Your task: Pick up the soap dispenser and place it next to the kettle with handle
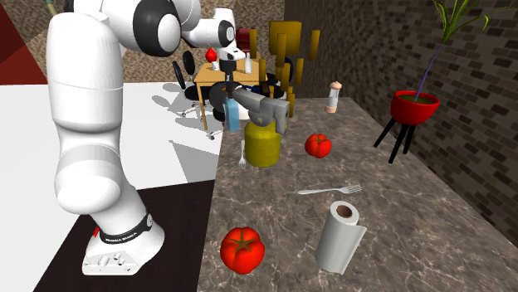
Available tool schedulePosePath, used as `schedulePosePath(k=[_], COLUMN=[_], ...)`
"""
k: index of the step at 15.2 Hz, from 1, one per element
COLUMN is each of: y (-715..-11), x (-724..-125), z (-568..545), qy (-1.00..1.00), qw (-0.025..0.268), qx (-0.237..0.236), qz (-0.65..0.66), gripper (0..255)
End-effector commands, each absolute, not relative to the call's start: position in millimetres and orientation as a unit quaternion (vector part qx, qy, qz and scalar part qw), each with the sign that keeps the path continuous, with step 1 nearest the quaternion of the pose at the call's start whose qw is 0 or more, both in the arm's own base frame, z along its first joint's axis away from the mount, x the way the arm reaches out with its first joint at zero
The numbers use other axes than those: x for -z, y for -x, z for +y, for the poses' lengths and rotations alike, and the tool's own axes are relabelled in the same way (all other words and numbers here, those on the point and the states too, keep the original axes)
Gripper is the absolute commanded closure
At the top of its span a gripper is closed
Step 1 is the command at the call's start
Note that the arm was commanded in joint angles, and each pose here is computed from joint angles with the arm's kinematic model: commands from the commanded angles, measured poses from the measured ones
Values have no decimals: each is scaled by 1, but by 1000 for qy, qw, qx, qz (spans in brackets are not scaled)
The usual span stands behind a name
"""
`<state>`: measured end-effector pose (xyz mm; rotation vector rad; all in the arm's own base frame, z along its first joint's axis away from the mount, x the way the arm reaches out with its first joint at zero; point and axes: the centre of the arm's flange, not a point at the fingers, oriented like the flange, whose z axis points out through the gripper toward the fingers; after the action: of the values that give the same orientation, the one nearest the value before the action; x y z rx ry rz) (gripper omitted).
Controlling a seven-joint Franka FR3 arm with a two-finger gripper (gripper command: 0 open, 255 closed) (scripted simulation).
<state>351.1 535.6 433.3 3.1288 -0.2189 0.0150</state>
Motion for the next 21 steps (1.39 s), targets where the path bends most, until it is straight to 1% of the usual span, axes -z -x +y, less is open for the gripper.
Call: schedulePosePath(k=[1, 9, 10, 15, 19, 21], y=[-350, -350, -350, -350, -350, -350], x=[-421, -421, -421, -421, -471, -471], z=[535, 535, 535, 535, 535, 535], qy=[-998, -998, -998, -998, -998, -998], qw=[2, 2, 2, 2, 2, 2], qx=[-5, -5, -5, -5, -5, -5], qz=[-70, -70, -70, -70, -70, -70], gripper=[255, 255, 0, 0, 0, 0])
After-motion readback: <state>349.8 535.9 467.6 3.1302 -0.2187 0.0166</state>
